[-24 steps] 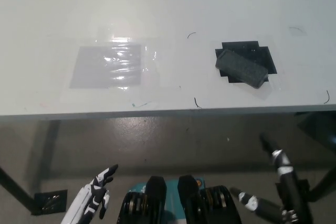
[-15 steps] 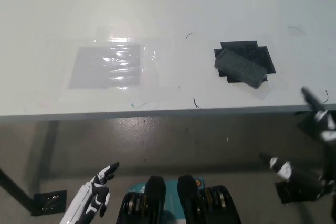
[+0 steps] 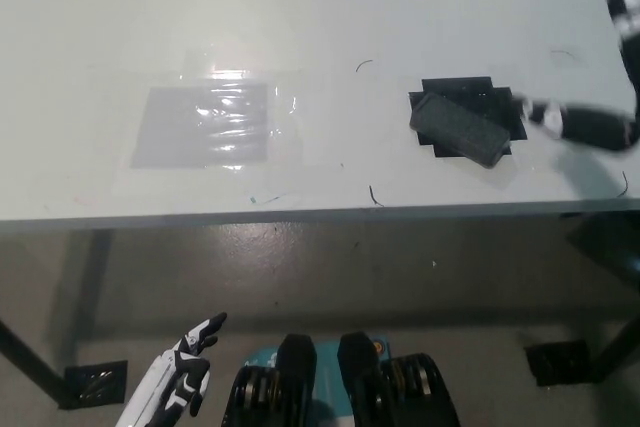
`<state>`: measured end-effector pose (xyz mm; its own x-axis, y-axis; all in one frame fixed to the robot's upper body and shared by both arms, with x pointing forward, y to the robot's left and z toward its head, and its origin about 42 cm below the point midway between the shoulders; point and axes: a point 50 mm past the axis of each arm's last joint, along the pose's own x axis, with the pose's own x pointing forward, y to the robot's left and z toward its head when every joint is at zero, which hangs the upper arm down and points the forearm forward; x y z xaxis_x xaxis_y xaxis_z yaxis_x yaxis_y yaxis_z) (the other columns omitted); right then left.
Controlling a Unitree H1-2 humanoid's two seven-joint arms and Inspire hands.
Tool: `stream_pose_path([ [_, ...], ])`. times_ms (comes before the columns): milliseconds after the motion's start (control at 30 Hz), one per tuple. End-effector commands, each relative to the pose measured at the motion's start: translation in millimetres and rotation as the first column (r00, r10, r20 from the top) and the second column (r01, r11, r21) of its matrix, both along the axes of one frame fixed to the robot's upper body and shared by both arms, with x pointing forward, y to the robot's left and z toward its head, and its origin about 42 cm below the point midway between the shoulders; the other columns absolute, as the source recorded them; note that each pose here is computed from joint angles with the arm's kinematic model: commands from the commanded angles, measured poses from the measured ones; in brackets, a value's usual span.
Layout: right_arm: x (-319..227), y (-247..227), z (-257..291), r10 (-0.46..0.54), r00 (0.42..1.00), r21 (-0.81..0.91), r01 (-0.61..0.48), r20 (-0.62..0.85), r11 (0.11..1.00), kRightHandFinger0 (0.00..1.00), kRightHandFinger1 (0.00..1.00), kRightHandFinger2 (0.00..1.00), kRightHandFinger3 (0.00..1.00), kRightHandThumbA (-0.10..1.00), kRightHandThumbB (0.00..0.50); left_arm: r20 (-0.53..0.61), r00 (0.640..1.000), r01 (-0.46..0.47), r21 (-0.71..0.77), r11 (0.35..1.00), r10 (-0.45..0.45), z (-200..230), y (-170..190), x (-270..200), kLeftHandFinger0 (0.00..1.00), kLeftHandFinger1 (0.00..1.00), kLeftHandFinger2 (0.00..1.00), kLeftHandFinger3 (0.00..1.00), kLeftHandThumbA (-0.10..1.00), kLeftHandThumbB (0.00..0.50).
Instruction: A whiteboard eraser is kept on the black marked spot on the table infront of the robot and the robot uses its right hand to swipe it back and forth on the table twice to clean it
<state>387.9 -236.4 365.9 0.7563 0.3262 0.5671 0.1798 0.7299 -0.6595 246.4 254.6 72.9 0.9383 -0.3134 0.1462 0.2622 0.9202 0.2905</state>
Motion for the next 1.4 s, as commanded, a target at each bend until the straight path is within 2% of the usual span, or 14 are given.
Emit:
stream_pose_path([
  [0, 116.9, 16.5, 124.9, -0.347, 0.895, -0.335, 0.248, -0.279, 0.909, 1.0, 1.0, 1.0, 1.0, 1.0, 0.44, 0.071, 0.996, 0.044, 0.006, 0.999, -0.044, 11.1, 3.2, -1.5, 1.0, 1.0, 1.0, 1.0, 0.95, 0.431],
  [67, 134.8, 27.3, 125.3, -0.366, 0.873, -0.358, 0.246, -0.322, 0.901, 1.0, 1.0, 1.0, 1.0, 1.0, 0.423, 0.07, 0.996, 0.046, 0.0, 0.999, -0.046, 10.6, 2.9, -1.8, 1.0, 1.0, 1.0, 1.0, 0.93, 0.431],
  [133, 156.0, 38.2, 123.2, -0.402, 0.839, -0.402, 0.248, -0.365, 0.882, 1.0, 1.0, 1.0, 1.0, 1.0, 0.459, 0.068, 0.997, 0.044, 0.003, 0.999, -0.044, 10.0, 2.8, -1.8, 1.0, 1.0, 1.0, 1.0, 0.93, 0.427],
  [300, 183.7, 54.9, 117.4, -0.441, 0.783, -0.431, 0.248, -0.438, 0.868, 1.0, 1.0, 1.0, 1.0, 1.0, 0.432, 0.068, 0.997, 0.038, 0.004, 0.999, -0.038, 9.1, 1.9, -1.6, 1.0, 1.0, 1.0, 1.0, 0.95, 0.441],
  [400, 194.9, 63.9, 105.4, -0.463, 0.73, -0.442, 0.243, -0.502, 0.863, 1.0, 1.0, 1.0, 1.0, 1.0, 0.361, 0.063, 0.997, 0.041, 0.002, 0.999, -0.041, 8.4, 2.1, -3.2, 1.0, 1.0, 1.0, 1.0, 0.94, 0.438],
  [500, 200.7, 72.0, 95.0, -0.475, 0.697, -0.453, 0.236, -0.538, 0.86, 1.0, 1.0, 1.0, 1.0, 1.0, 0.373, 0.064, 0.997, 0.041, 0.007, 0.999, -0.041, 8.7, 2.5, -2.9, 1.0, 1.0, 1.0, 1.0, 0.94, 0.438],
  [600, 205.5, 75.7, 74.9, -0.439, 0.654, -0.409, 0.21, -0.616, 0.888, 1.0, 1.0, 1.0, 1.0, 1.0, 0.335, 0.058, 0.997, 0.04, 0.007, 0.999, -0.041, 8.6, 2.8, -3.2, 1.0, 1.0, 1.0, 1.0, 0.94, 0.437],
  [667, 210.0, 77.6, 55.8, -0.476, 0.627, -0.464, 0.198, -0.617, 0.863, 1.0, 1.0, 1.0, 1.0, 1.0, 0.336, 0.054, 0.998, 0.039, 0.005, 0.999, -0.04, 8.4, 3.0, -3.9, 1.0, 1.0, 1.0, 1.0, 0.94, 0.438],
  [733, 211.8, 80.3, 37.2, -0.456, 0.577, -0.448, 0.169, -0.677, 0.878, 1.0, 1.0, 1.0, 1.0, 1.0, 0.289, 0.049, 0.998, 0.038, 0.006, 0.999, -0.039, 8.5, 3.4, -5.3, 1.0, 1.0, 1.0, 1.0, 0.93, 0.429],
  [833, 211.9, 79.2, 14.8, -0.424, 0.539, -0.405, 0.161, -0.728, 0.9, 1.0, 1.0, 1.0, 1.0, 1.0, 0.271, 0.049, 0.998, 0.036, 0.007, 0.999, -0.036, 8.3, 3.7, -5.4, 1.0, 1.0, 1.0, 1.0, 0.93, 0.423],
  [967, 212.0, 81.6, 0.4, -0.41, 0.517, -0.413, 0.116, -0.751, 0.903, 1.0, 1.0, 1.0, 1.0, 1.0, 0.24, 0.044, 0.999, 0.025, 0.006, 1.0, -0.025, 7.9, 6.3, -5.4, 1.0, 1.0, 1.0, 1.0, 0.93, 0.42],
  [1233, 209.6, 85.9, -17.2, -0.392, 0.482, -0.407, 0.08, -0.783, 0.91, 1.0, 1.0, 1.0, 1.0, 1.0, 0.236, 0.027, 0.999, 0.021, 0.009, 1.0, -0.022, 5.1, 5.7, -7.8, 1.0, 1.0, 1.0, 1.0, 0.93, 0.419],
  [1300, 208.9, 85.6, -21.6, -0.359, 0.472, -0.376, 0.06, -0.805, 0.925, 1.0, 1.0, 1.0, 1.0, 1.0, 0.193, 0.024, 1.0, 0.019, 0.007, 1.0, -0.019, 3.3, 4.9, -9.2, 1.0, 1.0, 1.0, 1.0, 0.93, 0.418],
  [1367, 208.1, 83.6, -28.1, -0.388, 0.471, -0.416, 0.047, -0.792, 0.908, 1.0, 1.0, 1.0, 1.0, 1.0, 0.198, 0.023, 1.0, 0.017, 0.006, 1.0, -0.017, 3.3, 4.7, -9.6, 1.0, 1.0, 1.0, 1.0, 0.93, 0.415],
])
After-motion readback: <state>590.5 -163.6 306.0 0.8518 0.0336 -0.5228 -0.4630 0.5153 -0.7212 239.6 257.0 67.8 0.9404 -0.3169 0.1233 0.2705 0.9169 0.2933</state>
